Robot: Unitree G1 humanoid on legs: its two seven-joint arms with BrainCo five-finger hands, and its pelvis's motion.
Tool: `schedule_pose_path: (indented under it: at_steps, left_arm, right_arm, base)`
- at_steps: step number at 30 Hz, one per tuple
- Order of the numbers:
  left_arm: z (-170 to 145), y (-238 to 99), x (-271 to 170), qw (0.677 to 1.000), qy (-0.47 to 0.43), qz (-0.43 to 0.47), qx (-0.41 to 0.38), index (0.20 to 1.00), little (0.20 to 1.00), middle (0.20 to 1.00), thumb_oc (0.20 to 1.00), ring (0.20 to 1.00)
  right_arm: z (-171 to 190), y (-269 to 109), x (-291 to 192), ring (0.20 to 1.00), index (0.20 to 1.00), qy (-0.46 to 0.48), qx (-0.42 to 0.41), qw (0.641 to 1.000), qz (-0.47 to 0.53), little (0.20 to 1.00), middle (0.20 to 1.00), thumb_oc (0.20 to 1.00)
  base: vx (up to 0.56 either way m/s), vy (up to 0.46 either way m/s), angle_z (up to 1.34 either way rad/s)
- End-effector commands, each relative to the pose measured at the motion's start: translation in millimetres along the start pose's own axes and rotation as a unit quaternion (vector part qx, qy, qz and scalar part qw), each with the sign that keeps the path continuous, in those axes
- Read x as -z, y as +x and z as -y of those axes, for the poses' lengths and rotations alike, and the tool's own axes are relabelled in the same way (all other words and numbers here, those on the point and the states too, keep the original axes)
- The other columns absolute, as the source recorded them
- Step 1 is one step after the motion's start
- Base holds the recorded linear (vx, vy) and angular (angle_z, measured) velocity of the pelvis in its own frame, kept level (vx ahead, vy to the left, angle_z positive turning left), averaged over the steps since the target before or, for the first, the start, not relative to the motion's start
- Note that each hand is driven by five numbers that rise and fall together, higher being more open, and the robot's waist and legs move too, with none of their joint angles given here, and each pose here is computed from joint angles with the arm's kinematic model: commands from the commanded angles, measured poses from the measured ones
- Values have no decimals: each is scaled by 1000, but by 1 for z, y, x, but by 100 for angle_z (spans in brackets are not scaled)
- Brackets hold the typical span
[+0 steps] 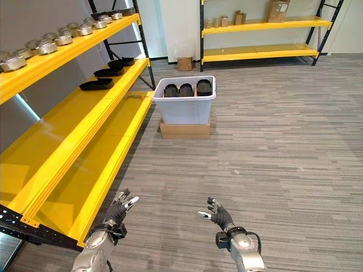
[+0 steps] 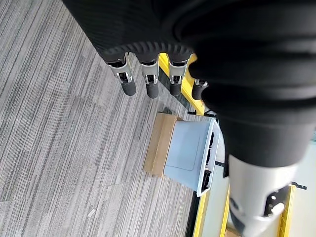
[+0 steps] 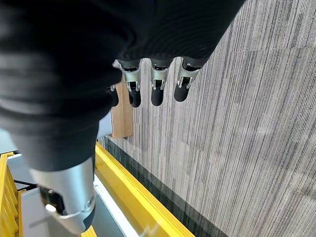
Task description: Move parts from the plastic box to the shelf.
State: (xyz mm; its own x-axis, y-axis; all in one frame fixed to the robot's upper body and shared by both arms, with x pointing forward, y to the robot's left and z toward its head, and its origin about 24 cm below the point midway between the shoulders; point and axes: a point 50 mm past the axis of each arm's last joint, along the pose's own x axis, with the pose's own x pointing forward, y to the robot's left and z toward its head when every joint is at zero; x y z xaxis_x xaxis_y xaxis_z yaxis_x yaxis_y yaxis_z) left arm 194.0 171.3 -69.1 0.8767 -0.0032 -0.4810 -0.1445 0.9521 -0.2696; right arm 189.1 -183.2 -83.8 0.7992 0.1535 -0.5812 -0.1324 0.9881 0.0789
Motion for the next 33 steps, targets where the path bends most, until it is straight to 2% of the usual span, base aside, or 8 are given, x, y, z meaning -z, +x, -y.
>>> schedule_pose_path:
  at_steps: [1, 33]
  left_arm:
    - [-6, 5, -25, 999, 1, 53, 6, 1000, 1000, 1000, 1000, 1000]
    - [-4, 10, -35, 998, 16, 64, 12, 1000, 1000, 1000, 1000, 1000]
  right_arm:
    - [-12, 10, -19, 1000, 1000, 27, -15, 998, 49, 1000, 1000, 1000]
    - [-21, 17, -30, 1000, 1000, 26, -29, 997, 63, 1000, 1000, 1000]
  base:
    - [0, 0, 0]
    - [-2, 11, -1]
